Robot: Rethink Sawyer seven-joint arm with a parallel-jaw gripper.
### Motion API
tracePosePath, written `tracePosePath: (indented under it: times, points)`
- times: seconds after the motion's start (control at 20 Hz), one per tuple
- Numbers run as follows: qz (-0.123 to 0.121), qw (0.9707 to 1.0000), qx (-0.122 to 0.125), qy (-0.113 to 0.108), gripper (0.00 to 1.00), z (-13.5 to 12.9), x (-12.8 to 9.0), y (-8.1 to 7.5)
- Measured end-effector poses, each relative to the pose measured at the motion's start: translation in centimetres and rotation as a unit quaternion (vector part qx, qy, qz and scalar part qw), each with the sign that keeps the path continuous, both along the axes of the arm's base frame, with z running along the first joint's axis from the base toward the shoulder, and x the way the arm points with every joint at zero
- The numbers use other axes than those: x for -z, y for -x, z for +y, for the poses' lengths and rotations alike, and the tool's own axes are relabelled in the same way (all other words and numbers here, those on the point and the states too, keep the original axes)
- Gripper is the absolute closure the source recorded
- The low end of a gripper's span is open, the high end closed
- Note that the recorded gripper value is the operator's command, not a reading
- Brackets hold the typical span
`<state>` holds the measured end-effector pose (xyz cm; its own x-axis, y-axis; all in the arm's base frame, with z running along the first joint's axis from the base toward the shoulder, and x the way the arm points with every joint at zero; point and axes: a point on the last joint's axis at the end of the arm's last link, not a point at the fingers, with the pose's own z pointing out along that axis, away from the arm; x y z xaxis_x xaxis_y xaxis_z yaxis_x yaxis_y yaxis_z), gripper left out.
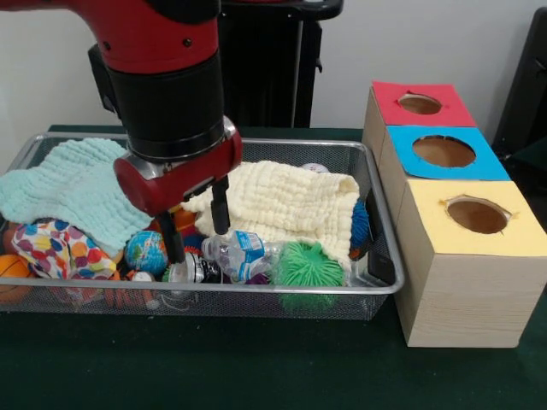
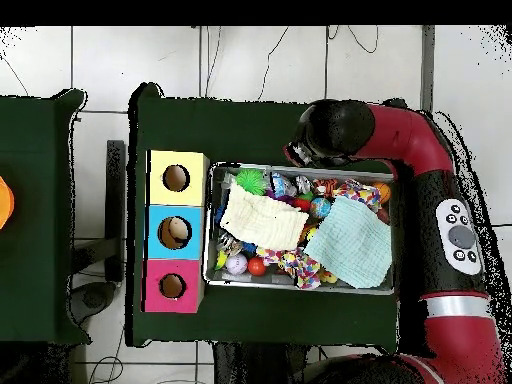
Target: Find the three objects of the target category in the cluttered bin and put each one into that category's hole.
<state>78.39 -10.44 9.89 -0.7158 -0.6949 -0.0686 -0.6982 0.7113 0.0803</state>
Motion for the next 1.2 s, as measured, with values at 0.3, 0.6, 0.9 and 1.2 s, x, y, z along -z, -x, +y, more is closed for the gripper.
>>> tracePosePath:
  times: [0.3, 0.6, 0.9, 1.2]
  points:
    - [0.016, 0.9998, -0.006, -0.010, 0.00, 0.8, 1.6, 1.2]
    - [0.038, 0.9989, -0.019, -0.019, 0.00, 2.1, 2.6, 3.1]
    - [0.054, 0.9975, -0.036, -0.026, 0.00, 3.8, 2.7, 4.9]
    - [0.061, 0.9967, -0.046, -0.026, 0.00, 4.6, 2.3, 5.8]
